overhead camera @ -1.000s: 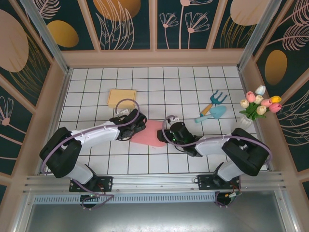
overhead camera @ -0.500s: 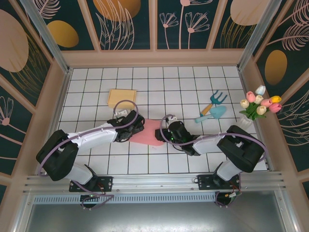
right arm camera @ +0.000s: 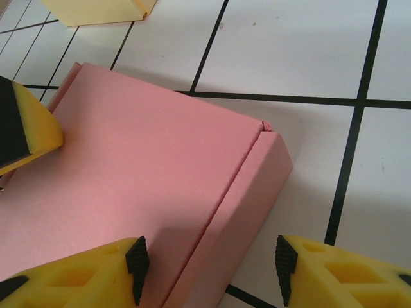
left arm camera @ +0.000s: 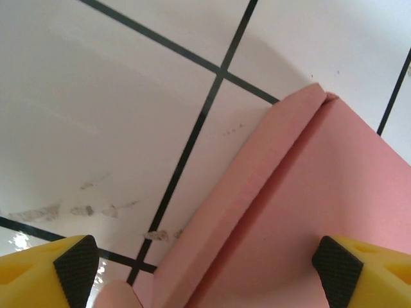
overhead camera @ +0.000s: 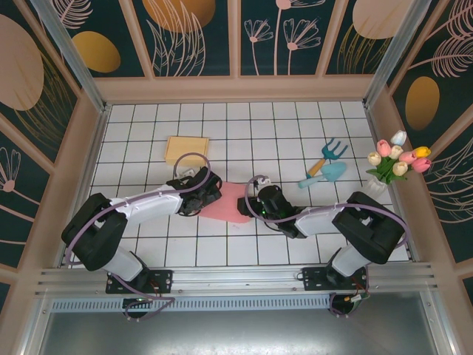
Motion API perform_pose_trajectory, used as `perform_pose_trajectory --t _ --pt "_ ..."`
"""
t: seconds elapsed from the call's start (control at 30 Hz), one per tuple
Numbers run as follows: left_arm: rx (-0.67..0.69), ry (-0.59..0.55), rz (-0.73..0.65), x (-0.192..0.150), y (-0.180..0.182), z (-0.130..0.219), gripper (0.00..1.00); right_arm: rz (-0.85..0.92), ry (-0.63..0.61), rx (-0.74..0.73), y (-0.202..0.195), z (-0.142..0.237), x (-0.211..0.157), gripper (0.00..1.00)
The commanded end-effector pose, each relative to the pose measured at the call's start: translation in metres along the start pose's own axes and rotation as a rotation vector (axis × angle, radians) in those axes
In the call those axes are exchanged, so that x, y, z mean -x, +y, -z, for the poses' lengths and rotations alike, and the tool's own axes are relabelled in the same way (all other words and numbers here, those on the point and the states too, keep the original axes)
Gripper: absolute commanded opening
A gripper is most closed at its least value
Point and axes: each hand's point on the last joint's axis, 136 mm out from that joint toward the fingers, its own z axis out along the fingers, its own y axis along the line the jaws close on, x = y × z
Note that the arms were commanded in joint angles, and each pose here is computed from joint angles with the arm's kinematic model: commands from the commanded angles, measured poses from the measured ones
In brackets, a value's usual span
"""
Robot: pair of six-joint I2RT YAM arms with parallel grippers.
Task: Fold the paper box
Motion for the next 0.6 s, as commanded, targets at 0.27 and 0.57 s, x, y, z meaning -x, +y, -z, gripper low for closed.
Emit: perform_pose_trajectory --t 0.27,0.57 --pt "-0.077 0.134 -0.001 -0.032 -0.017 0.013 0.93 -0.004 0.058 0.002 -0.003 -0.006 -0.017 0.59" --pt "-0.072 0.188 0.031 -0.042 -0.02 0.01 0.92 -0.007 0.062 0.006 -0.002 -0.006 -0.019 0.59"
